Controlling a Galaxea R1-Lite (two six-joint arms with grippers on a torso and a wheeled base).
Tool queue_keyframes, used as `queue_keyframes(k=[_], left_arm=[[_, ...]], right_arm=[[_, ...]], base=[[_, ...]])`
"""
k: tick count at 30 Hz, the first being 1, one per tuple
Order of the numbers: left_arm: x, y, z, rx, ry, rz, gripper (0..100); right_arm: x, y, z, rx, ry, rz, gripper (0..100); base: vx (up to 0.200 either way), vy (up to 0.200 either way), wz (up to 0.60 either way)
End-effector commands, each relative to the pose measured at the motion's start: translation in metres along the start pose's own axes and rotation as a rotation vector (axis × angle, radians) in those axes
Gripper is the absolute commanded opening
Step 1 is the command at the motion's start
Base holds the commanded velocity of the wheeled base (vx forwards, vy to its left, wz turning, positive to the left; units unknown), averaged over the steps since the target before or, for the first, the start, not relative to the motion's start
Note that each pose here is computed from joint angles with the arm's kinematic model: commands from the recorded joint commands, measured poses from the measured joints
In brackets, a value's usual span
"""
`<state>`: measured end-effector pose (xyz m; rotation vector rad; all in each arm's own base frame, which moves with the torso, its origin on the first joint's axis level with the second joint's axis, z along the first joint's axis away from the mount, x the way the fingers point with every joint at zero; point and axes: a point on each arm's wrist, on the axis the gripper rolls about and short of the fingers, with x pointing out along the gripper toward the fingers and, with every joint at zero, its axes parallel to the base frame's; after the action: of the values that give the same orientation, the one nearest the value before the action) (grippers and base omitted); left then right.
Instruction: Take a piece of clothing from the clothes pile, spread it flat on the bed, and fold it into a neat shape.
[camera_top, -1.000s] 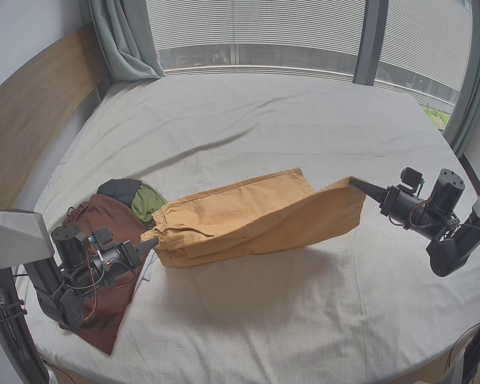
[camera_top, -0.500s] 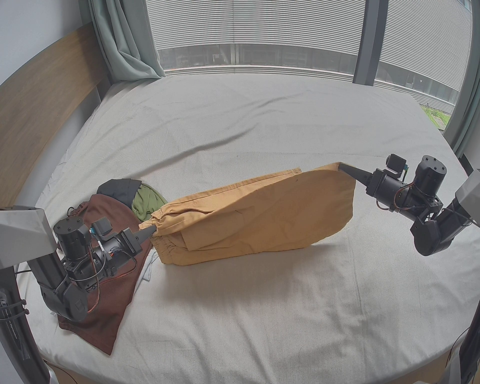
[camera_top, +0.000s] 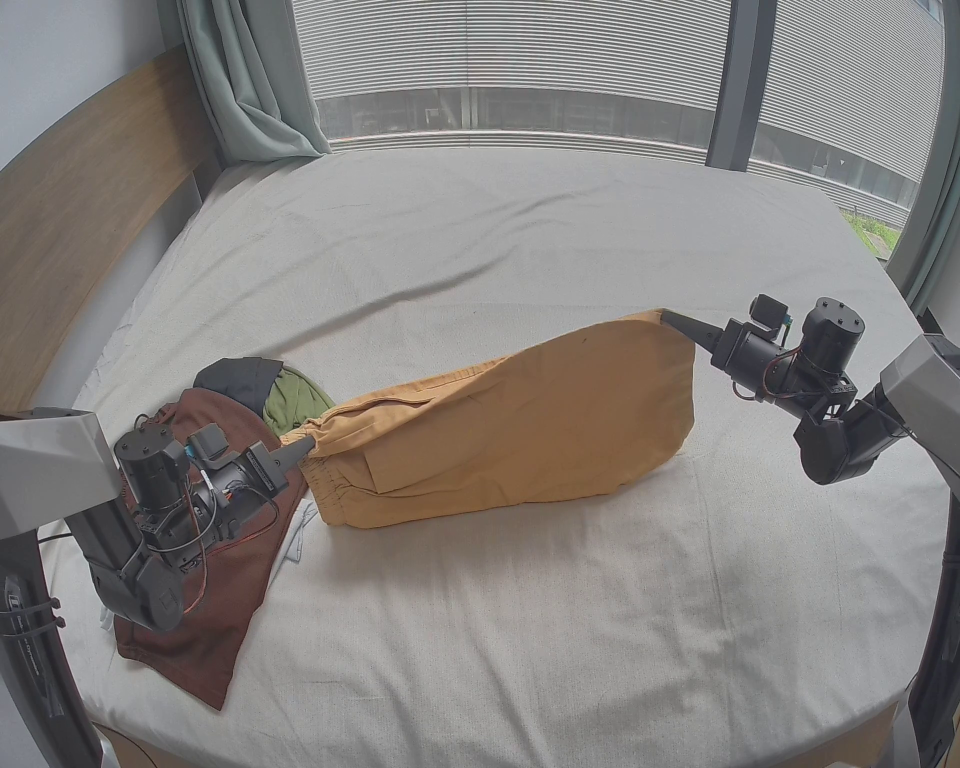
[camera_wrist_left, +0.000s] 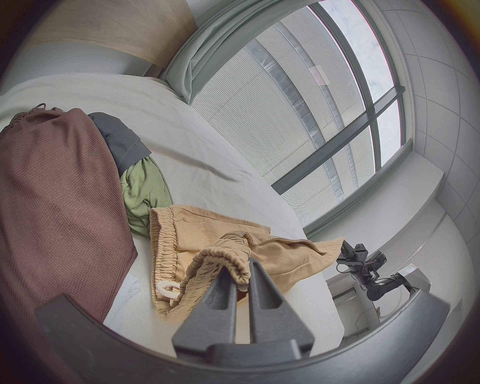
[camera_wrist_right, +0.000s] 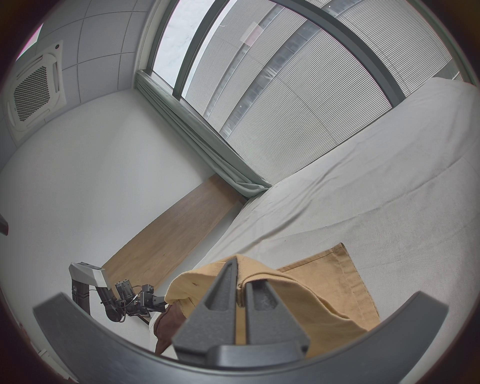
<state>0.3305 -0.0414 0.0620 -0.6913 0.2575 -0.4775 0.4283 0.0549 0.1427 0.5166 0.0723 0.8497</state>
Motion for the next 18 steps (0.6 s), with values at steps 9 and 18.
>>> queue_keyframes(k=[9, 18], left_arm=[[0.015, 0.013, 0.003, -0.031, -0.04, 0.018, 0], [0.022, 0.024, -0.002, -0.04, -0.043, 0.052, 0]], right_arm=[[0.027, -0.027, -0.006, 0.012, 0.01, 0.003, 0], [0.037, -0.048, -0.016, 0.021, 0.016, -0.007, 0]], base=[[0.0, 0.0, 0.0], [0.0, 0.0, 0.0]])
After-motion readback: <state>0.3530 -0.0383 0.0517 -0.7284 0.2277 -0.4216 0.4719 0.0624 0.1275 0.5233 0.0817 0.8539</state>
